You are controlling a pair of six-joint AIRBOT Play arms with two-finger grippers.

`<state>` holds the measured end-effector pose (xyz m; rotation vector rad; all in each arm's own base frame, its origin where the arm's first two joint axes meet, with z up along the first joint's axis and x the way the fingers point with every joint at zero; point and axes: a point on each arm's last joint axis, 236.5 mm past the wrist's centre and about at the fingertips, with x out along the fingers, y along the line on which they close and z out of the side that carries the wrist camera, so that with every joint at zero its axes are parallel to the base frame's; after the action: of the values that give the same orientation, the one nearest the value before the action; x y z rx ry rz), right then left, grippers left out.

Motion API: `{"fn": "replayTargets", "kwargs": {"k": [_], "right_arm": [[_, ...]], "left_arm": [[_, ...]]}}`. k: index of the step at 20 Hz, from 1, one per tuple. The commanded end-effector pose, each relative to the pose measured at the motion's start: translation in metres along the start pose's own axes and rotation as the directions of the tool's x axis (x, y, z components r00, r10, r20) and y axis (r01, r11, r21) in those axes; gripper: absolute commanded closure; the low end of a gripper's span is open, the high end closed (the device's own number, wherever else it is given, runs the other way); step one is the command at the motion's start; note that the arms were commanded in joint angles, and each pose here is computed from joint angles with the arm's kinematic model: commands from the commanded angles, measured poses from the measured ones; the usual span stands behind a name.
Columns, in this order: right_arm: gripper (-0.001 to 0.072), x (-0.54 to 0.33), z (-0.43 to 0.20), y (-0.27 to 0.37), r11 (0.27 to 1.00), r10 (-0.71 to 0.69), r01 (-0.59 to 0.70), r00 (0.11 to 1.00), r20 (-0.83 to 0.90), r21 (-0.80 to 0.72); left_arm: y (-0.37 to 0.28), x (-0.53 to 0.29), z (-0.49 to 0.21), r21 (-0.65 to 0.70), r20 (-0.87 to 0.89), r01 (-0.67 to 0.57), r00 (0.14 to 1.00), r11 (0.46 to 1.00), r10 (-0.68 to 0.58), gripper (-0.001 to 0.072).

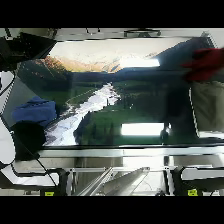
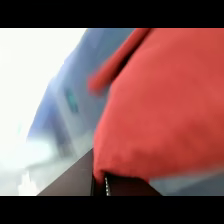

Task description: Fold the shirts.

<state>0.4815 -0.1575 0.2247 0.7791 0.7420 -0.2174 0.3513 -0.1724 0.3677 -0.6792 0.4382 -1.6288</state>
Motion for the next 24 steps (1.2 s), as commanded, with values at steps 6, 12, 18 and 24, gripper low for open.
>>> {"fn": "replayTargets", "kwargs": {"k": [6,12,18,24], "right_arm": [[0.0694,-0.057,-0.100,-0.203,0.812,-0.452,0.546,0.811,-0.371,0.204],[0.0690,-0.014,-0.202,-0.256,0.768,-0.444,0.606,0.737,-0.510,0.207],[0.0001,-0.011,-0.215,-0.260,0.785,-0.432,0.598,0.712,-0.553,0.158],[0.0648,-0.015,-0.081,-0.060,0.963,0.086,-0.035,0.979,-0.183,0.267]], "left_arm": [[-0.001,0.000,-0.003,0.008,-0.012,0.006,1.000,1.000,-0.006,0.0690],[-0.004,0.011,-0.013,0.000,-0.054,0.033,0.998,0.999,-0.033,0.0690],[-0.009,0.030,-0.022,-0.013,-0.088,0.076,0.993,0.997,-0.077,0.0691],[0.003,0.036,0.011,-0.011,0.051,0.029,0.998,1.000,-0.028,0.0689]]}}
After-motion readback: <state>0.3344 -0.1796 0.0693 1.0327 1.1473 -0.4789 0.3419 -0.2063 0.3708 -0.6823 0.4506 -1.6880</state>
